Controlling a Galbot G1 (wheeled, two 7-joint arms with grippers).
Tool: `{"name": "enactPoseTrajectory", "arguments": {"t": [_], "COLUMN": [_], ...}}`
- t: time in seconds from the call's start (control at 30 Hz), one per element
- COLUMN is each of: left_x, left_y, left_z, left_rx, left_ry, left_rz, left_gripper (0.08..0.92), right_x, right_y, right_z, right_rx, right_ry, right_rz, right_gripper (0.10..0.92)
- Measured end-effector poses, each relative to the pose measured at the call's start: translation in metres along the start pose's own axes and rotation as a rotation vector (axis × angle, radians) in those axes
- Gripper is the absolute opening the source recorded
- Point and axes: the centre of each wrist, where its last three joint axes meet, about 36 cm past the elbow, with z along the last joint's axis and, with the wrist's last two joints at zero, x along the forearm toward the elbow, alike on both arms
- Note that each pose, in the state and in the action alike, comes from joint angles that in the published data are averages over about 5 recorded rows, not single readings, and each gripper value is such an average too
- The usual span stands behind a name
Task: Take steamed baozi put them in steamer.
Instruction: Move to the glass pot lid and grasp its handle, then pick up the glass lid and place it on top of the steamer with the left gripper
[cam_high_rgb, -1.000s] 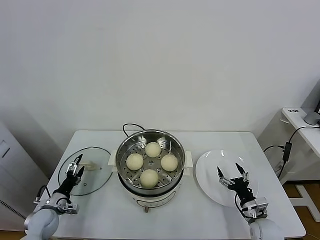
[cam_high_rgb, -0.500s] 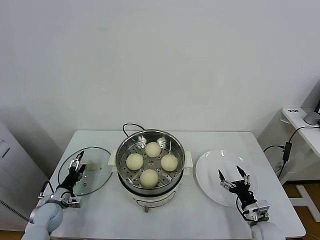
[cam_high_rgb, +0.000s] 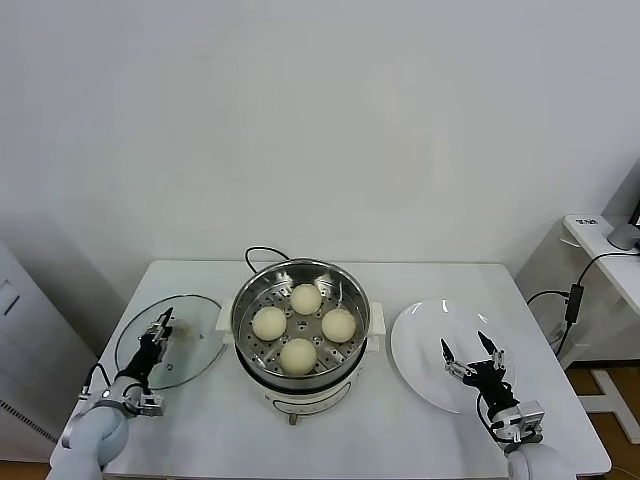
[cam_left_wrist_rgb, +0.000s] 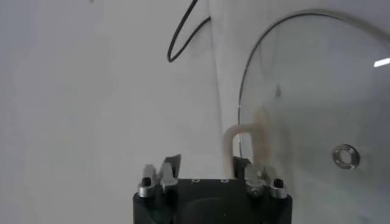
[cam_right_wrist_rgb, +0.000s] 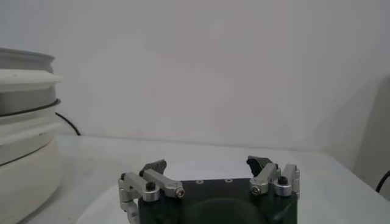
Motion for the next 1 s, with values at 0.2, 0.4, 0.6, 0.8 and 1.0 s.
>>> {"name": "enactPoseTrajectory", "arguments": {"t": [0.2, 0.4, 0.6, 0.8, 1.0], "left_x": [0.003, 0.007, 0.009, 0.012, 0.013], "left_y": [0.011, 0.033, 0.068, 0.108, 0.15], "left_z": [0.007, 0.013, 0.02, 0.023, 0.018], "left_rx": [0.01, 0.01, 0.022, 0.045, 0.054], "left_ry": [0.016, 0.029, 0.041, 0.055, 0.053], "left_rz": [-0.04, -0.085, -0.13, -0.154, -0.159], "left_gripper": [0.174, 0.107, 0.107, 0.107, 0.107], "right_x": [-0.001, -0.001, 0.001, 0.003, 0.006], "right_y": [0.0, 0.001, -0.002, -0.005, -0.008], "right_z": [-0.001, -0.003, -0.005, -0.007, -0.009], "right_rx": [-0.001, 0.0, 0.0, -0.004, -0.008], "right_ry": [-0.004, -0.011, -0.018, -0.025, -0.029], "right_rz": [-0.004, -0.009, -0.009, -0.004, 0.002], "right_gripper": [0.823, 0.823, 0.823, 0.823, 0.823]}}
